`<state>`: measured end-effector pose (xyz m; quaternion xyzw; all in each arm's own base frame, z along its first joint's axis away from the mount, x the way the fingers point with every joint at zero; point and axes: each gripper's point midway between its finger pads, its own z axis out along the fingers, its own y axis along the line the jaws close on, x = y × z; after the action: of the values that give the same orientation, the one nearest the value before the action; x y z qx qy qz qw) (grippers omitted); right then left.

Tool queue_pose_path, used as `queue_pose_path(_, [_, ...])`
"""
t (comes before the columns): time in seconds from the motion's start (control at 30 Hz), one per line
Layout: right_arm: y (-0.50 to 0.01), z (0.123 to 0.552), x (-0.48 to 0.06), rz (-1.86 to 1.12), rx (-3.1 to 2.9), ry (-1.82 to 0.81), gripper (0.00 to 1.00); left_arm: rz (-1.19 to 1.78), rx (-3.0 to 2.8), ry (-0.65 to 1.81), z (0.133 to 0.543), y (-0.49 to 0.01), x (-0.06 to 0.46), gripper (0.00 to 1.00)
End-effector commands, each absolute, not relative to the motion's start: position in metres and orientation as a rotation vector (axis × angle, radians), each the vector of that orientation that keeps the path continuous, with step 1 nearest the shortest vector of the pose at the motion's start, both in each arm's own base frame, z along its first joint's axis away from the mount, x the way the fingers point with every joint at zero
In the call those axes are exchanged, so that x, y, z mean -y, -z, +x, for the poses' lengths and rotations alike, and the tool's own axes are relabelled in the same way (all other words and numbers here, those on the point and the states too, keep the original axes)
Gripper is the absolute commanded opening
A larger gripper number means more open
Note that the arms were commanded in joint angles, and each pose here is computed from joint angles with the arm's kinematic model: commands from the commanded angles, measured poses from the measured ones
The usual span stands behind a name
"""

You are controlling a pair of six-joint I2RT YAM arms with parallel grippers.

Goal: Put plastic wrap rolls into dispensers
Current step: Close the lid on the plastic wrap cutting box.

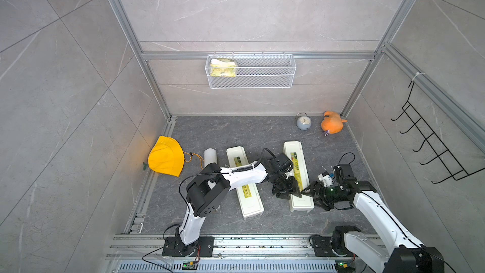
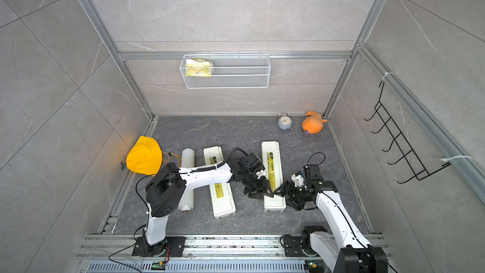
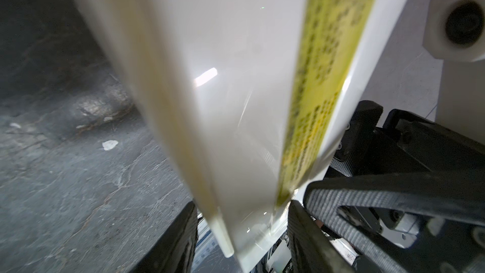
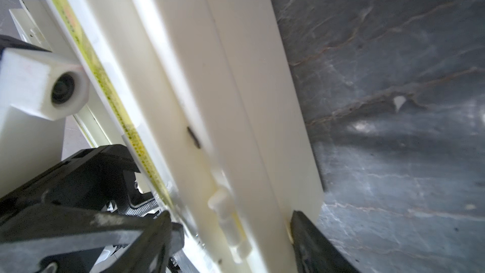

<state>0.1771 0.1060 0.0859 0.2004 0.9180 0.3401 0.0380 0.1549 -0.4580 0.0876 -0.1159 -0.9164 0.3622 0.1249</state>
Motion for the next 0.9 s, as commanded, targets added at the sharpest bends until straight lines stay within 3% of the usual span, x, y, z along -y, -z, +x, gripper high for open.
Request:
queue_pose_path(0.0, [-0.090,0.150,-0.122,0.612,-2.884,-1.183,0.73,-0.233,2.726,-0.750,0.142,-0.024,0.431,0.56])
queue_pose_path(0.5, [-0.053,0.198,-0.100,0.602,-2.875,-0.927,0.76,-0.211,2.708,-0.591,0.131,0.021,0.404,0.54])
queue_pose_path(0.87, [-0.080,0.258,-0.105,0.459,-2.781,-0.947,0.66,-0.242,2.741,-0.603,0.165,0.018,0.409,0.55])
